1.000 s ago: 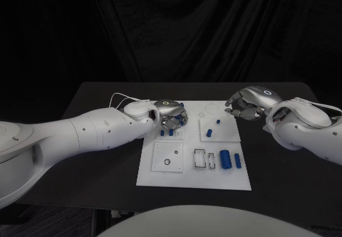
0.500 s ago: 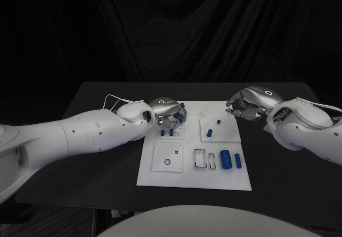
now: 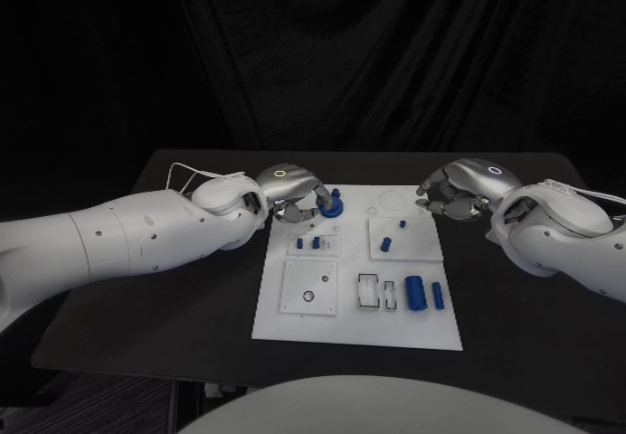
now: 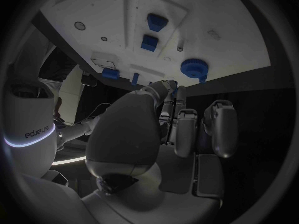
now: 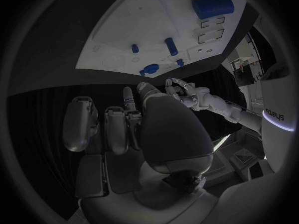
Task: Assemble the parts on the task board
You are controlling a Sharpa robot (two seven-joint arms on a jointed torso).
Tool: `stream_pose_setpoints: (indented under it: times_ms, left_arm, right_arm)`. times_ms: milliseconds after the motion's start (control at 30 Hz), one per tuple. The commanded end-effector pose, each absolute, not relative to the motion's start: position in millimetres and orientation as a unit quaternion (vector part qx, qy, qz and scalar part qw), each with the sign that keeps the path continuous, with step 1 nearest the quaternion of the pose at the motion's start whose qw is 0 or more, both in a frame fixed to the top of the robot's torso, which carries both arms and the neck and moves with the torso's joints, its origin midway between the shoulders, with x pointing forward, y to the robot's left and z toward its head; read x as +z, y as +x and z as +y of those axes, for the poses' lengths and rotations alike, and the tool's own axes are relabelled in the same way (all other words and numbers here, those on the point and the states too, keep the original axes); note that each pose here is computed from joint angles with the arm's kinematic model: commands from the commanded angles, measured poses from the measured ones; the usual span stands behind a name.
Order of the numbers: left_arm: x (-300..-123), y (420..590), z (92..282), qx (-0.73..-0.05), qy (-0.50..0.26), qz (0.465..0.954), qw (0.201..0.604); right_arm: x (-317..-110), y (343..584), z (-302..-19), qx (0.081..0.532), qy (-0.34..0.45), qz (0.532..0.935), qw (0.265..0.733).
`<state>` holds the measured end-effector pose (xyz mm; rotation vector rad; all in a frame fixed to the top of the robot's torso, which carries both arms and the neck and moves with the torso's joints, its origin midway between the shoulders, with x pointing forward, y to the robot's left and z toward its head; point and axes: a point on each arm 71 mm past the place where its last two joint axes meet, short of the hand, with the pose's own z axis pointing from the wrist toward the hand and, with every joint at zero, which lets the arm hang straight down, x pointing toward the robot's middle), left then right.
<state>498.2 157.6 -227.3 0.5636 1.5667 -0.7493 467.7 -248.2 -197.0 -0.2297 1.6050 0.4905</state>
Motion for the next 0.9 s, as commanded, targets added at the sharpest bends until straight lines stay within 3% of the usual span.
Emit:
stream_pose_setpoints:
  times_ms: [33, 900]
  left_arm:
    - [-231.2, 496.5, 158.9, -0.324, 0.246, 0.689, 0.599]
    - [-259.5, 494.3, 168.3, -0.305, 0.237, 0.728, 0.566]
  right_arm:
    - [-198.5, 467.4, -249.4, 0.212, -0.1, 0.714, 0.66]
    - [-199.1, 468.1, -251.5, 0.208, -0.099, 0.717, 0.658]
